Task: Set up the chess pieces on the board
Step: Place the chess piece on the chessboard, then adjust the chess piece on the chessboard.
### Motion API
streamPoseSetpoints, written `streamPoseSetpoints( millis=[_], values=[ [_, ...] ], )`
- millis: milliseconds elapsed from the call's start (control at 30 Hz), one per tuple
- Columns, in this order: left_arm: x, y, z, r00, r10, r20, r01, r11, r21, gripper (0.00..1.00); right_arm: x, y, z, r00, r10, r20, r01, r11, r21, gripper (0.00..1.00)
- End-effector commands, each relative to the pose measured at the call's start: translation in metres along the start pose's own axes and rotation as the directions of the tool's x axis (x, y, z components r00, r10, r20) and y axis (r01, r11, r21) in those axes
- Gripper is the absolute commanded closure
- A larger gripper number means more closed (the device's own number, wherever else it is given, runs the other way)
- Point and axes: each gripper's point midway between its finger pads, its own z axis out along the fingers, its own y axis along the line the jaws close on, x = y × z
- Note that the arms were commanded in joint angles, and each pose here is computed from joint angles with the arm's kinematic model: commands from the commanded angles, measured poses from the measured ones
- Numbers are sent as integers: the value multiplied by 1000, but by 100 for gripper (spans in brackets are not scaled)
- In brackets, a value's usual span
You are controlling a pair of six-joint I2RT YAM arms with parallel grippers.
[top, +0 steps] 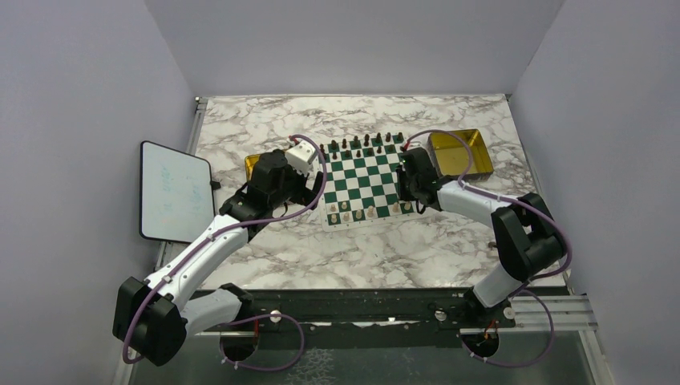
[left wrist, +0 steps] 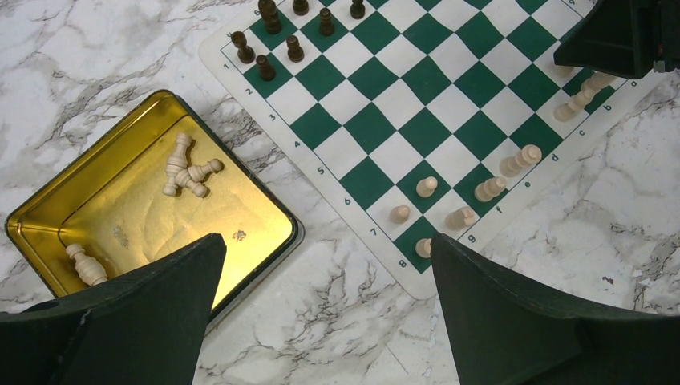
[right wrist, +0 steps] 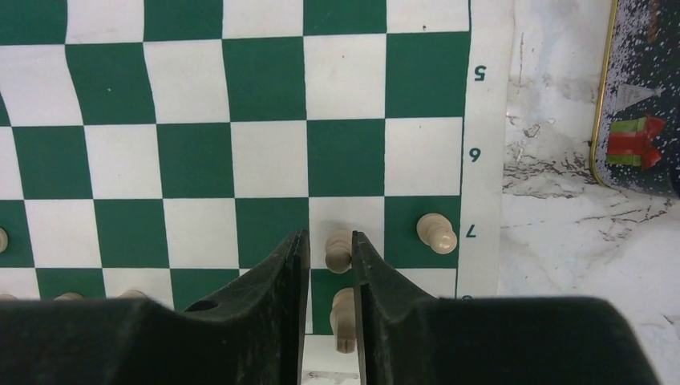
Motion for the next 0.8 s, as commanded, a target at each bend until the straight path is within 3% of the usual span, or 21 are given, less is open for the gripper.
streamPoseSetpoints(
  millis=[0,267,600,767],
  values=[
    [3,5,-3,1000,-1,-5,1,1000,-25,1,-15,-2,-6,1000,18,23,-18,1000,10,69],
    [6,4,-2,1000,-2,-15,2,1000,-25,1,-23,0,-17,999,23,28,-23,1000,-1,65],
    [11,32,9,986,-110,-128,87,980,-177,1,-67,12,-75,986,62,158,-45,993,-113,41],
    [15,52,18,962,-228,-152,198,962,-190,5,-76,19,-103,969,95,228,-51,980,-193,33]
  ],
)
